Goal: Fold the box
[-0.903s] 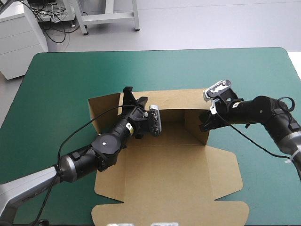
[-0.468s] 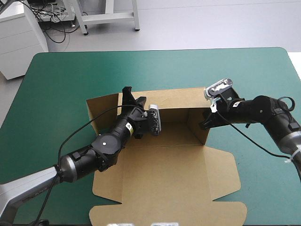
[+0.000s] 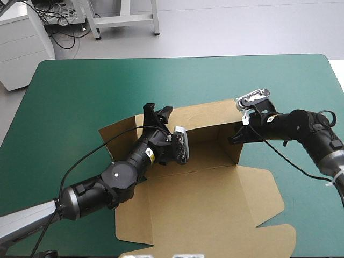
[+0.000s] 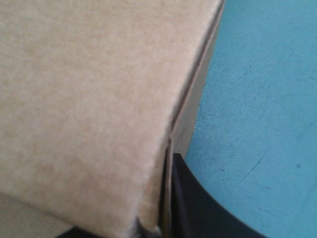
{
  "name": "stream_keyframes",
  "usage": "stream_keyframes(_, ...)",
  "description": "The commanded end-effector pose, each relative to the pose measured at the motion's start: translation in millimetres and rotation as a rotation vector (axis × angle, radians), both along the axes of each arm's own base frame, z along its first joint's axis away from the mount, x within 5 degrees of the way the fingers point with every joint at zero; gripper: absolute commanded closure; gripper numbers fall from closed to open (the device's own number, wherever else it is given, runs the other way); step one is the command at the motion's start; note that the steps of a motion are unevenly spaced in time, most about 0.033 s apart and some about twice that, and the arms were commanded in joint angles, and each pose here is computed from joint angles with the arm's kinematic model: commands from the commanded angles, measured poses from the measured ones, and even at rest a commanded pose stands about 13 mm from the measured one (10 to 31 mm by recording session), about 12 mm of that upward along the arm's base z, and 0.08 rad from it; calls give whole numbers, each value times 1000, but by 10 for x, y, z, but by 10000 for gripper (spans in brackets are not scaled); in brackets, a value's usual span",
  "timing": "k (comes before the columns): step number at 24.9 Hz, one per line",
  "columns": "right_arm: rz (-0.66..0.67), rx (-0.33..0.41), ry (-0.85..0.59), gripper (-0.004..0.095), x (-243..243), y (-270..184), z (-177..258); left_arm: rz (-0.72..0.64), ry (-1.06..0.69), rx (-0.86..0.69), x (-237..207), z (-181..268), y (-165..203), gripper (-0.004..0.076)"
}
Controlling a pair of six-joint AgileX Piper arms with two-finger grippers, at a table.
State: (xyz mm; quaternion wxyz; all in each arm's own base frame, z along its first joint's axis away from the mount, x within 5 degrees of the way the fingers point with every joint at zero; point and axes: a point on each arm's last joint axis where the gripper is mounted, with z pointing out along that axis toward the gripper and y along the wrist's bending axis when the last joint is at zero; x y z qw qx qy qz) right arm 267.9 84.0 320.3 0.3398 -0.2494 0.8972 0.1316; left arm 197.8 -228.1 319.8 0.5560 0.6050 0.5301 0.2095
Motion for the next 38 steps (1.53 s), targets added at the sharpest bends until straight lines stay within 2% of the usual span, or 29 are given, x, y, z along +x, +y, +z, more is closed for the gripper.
stream_keyframes(1, -16, 33, -32, 929, -34, 3, 137, 18, -69, -63, -161, 274, 37, 254)
stream_keyframes(6, -38, 33, -43, 929, -17, -9, 165, -35, -49, -54, -430, 320, -43, 254)
stream_keyframes(12, -50, 25, -55, 929, -5, -20, 189, -19, -1, -22, -719, 467, -107, 258)
stream_keyframes(14, -50, 25, -55, 930, -5, -20, 189, -31, 22, -18, -806, 570, -136, 291)
stream_keyframes(15, -50, 25, -55, 930, -5, -20, 189, -55, 48, -30, -882, 719, -163, 374)
stream_keyframes(16, -50, 25, -55, 930, -5, -20, 189, -63, 68, -48, -906, 781, -171, 414)
stream_keyframes(17, -50, 25, -55, 930, -5, -20, 189, -88, 108, -91, -946, 952, -180, 505)
stream_keyframes(20, -50, 25, -55, 930, -5, -20, 189, -96, 165, -157, -980, 1259, -136, 601)
stream_keyframes(21, -48, 24, -56, 930, -5, -20, 189, -83, 168, -168, -980, 1387, -94, 671)
stream_keyframes(23, -49, 18, -61, 930, -2, -24, 190, -42, 163, -173, -965, 1527, -11, 749)
stream_keyframes(32, -46, -4, -59, 930, -4, -37, 181, 186, 298, -235, -541, 1706, 407, 732)
stream_keyframes(38, -45, -4, -58, 930, -6, -37, 180, 332, 367, -402, -183, 1732, 776, 733)
